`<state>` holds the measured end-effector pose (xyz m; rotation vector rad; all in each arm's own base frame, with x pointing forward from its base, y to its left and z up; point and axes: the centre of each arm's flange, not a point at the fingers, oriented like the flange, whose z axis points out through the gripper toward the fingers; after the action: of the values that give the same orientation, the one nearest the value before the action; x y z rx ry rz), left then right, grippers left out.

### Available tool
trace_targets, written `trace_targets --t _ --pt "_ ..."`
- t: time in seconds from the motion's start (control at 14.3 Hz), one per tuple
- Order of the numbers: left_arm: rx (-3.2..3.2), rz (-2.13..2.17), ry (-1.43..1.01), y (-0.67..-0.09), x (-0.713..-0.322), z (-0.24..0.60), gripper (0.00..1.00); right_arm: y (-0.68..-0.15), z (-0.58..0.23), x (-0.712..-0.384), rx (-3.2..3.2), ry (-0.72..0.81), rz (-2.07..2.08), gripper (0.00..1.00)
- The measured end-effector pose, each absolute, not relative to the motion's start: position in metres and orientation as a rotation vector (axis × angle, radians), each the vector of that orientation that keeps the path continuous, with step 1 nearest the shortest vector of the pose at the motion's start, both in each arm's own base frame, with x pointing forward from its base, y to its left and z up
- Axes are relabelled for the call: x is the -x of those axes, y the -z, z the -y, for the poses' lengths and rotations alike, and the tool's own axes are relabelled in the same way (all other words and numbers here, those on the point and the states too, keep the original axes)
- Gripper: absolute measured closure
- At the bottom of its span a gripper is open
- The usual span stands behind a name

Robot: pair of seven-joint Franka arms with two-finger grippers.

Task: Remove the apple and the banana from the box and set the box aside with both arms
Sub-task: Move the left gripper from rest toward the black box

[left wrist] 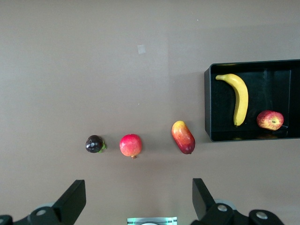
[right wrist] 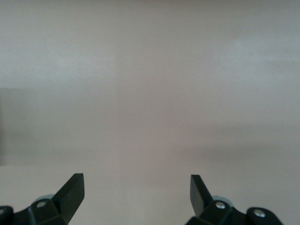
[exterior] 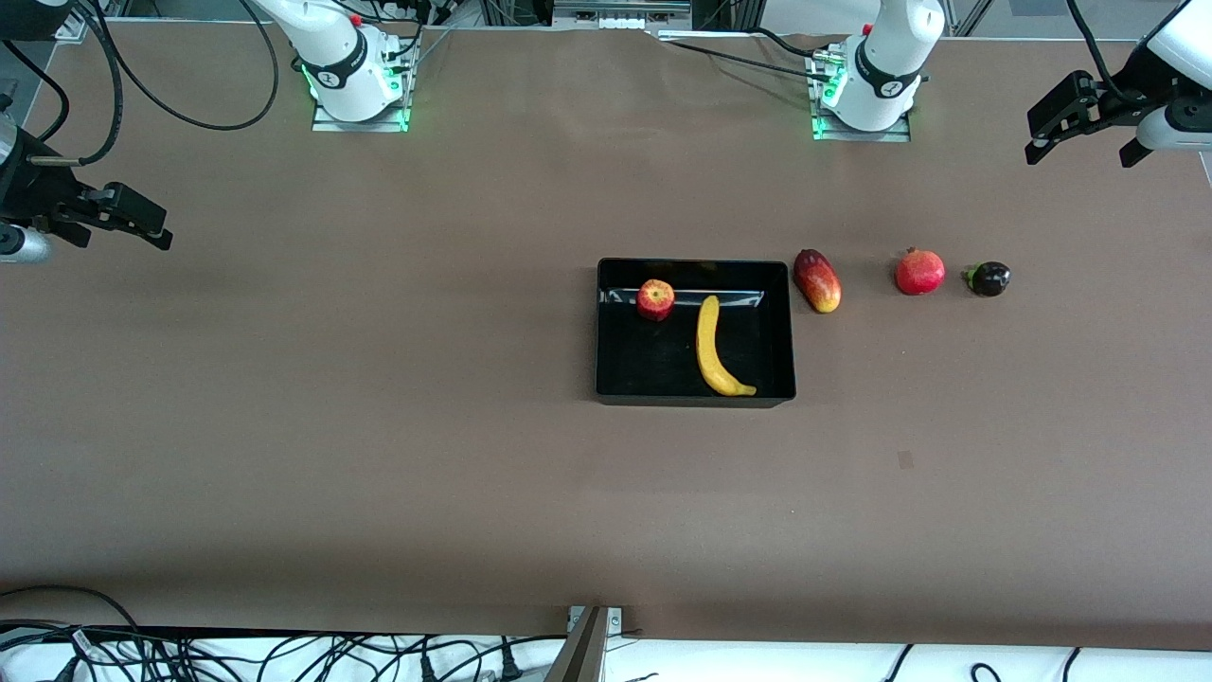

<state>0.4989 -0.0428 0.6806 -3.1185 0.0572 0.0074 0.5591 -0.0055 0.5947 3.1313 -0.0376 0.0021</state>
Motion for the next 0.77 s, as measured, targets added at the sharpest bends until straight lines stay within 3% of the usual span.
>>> trace_targets --t 0.77 --pt "3.122 -0.048 -0.009 -0.6804 -0.4991 0.0399 0.0 -0.5948 0.0055 -0.5592 -3.131 -0.002 0.038 0.0"
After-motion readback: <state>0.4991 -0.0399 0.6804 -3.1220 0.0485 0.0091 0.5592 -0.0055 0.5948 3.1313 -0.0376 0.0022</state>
